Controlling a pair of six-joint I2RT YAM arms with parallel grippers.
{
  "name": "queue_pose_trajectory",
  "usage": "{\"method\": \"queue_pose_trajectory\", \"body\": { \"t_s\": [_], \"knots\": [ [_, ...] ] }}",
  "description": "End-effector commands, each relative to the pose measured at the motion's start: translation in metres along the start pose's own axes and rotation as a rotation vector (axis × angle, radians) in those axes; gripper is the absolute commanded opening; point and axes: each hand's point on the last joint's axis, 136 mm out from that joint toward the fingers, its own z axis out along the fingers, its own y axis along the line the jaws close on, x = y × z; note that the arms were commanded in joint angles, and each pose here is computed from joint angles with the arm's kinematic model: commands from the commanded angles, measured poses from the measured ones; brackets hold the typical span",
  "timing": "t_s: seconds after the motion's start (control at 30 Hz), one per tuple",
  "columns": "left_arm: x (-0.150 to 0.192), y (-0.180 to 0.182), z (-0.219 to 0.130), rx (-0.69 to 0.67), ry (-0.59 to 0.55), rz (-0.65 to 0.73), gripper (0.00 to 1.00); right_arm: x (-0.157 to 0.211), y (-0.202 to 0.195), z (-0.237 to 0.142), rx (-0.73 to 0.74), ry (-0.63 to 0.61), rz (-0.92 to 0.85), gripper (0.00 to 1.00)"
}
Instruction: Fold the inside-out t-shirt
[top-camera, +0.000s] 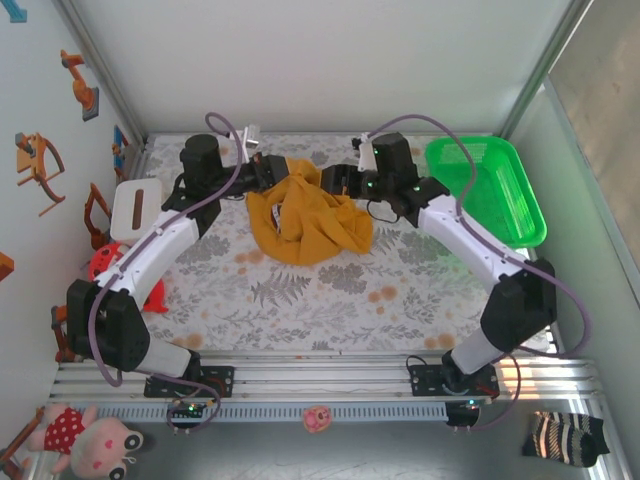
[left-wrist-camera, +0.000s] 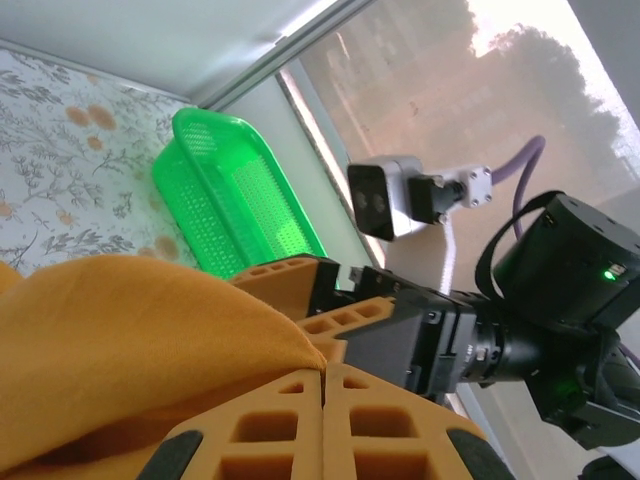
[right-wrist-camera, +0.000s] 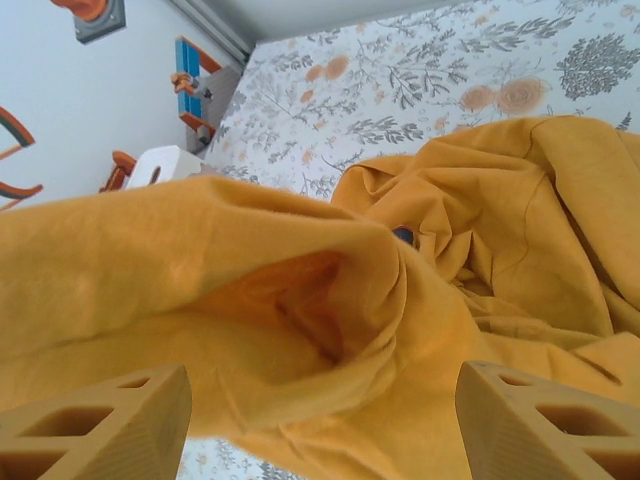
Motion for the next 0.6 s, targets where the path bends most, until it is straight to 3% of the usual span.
{"method": "queue_pose_trajectory", "body": {
  "t_s": [0.0, 0.23, 0.3, 0.37, 0.4, 0.57],
  "knots": [
    [-0.003, -0.019, -0.006, 0.051, -0.009, 0.038, 0.0, -0.001, 0.008, 0.013, -0.014, 0.025, -0.048, 0.7],
    [-0.003, -0.025, -0.005, 0.069, 0.001, 0.046, 0.0, 0.006, -0.007, 0.078, -0.021, 0.083, -0.017, 0.68],
    [-0.002, -0.023, -0.006, 0.069, 0.002, 0.043, 0.0, 0.0, -0.004, 0.089, -0.049, 0.087, -0.015, 0.51],
    [-0.003, -0.014, -0.01, 0.045, -0.006, 0.033, 0.0, -0.009, 0.001, 0.086, -0.084, 0.076, -0.006, 0.14],
    [-0.004, -0.005, -0.014, 0.026, -0.015, 0.022, 0.0, -0.015, 0.004, 0.078, -0.098, 0.062, -0.003, 0.0],
    [-0.013, 0.045, -0.035, -0.105, -0.076, -0.046, 0.0, -0.024, 0.029, 0.02, -0.198, 0.018, -0.011, 0.0]
  ]
}}
